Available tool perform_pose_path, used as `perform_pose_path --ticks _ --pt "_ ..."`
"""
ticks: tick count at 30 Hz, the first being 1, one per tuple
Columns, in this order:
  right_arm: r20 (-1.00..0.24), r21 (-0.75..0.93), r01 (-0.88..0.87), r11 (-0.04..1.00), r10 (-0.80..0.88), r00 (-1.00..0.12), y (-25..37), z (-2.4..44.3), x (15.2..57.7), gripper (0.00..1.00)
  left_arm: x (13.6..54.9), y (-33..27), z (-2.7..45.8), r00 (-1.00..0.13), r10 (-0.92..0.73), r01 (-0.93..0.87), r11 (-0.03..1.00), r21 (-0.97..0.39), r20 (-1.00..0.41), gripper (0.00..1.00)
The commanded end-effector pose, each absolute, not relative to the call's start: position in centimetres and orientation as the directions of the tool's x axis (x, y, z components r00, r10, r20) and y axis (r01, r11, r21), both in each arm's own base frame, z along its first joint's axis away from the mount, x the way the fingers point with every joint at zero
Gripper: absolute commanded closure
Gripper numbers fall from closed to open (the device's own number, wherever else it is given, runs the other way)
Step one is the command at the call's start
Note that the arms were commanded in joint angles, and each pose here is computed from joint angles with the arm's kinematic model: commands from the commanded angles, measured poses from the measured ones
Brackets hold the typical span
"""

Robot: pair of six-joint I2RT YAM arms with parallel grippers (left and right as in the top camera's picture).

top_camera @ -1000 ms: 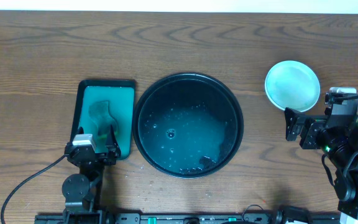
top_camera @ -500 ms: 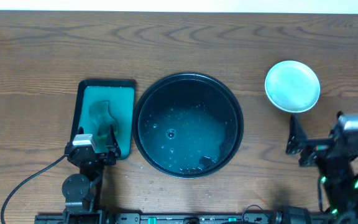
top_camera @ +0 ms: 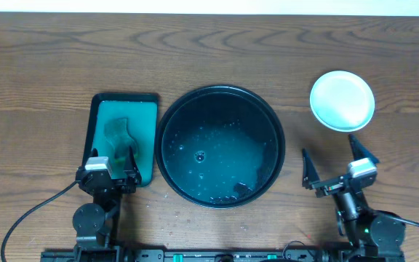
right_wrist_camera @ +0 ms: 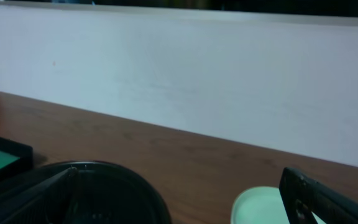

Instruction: Clean dirty plates on tray and stack at the side

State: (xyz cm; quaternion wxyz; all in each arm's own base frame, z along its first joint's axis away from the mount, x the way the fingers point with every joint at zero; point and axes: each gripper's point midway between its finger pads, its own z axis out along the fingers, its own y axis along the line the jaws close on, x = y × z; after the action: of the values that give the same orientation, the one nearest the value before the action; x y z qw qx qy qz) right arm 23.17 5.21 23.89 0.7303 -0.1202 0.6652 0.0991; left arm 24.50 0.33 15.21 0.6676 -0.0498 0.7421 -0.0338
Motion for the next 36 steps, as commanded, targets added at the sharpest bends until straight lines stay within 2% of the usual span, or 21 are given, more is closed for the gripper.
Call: perform_pose_path --ticks 1,8,14,20,36 --pt "-0.992 -0.059 -0.351 0.935 -0.017 0.121 6.2 22.9 23.1 0.01 24.4 1.1 13.6 -0.148 -0.114 -0.076 0.992 -0.104 -0.982 0.19" --pt "-0.990 -0.059 -0.357 0.932 -0.010 0.139 6.5 20.9 23.2 0.01 24.4 1.1 13.6 -0.148 -0.114 -0.076 0.992 -0.104 -0.982 0.19" --pt "-0.994 -0.043 -0.335 0.941 -0.008 0.106 6.1 19.9 23.6 0.01 24.4 1.1 13.6 -0.148 -0.114 -0.076 0.992 -0.104 -0.982 0.19" --pt "-0.999 0.004 -0.320 0.948 -0.014 -0.052 5.7 16.1 23.7 0.01 24.4 1.1 13.6 -0.148 -0.114 -0.076 0.992 -0.104 -0.982 0.19" --pt "-0.999 -0.001 -0.314 0.949 -0.017 -0.047 5.6 16.2 23.8 0.01 24.4 1.1 13.6 -0.148 -0.114 -0.076 0.992 -0.104 -0.982 0.19"
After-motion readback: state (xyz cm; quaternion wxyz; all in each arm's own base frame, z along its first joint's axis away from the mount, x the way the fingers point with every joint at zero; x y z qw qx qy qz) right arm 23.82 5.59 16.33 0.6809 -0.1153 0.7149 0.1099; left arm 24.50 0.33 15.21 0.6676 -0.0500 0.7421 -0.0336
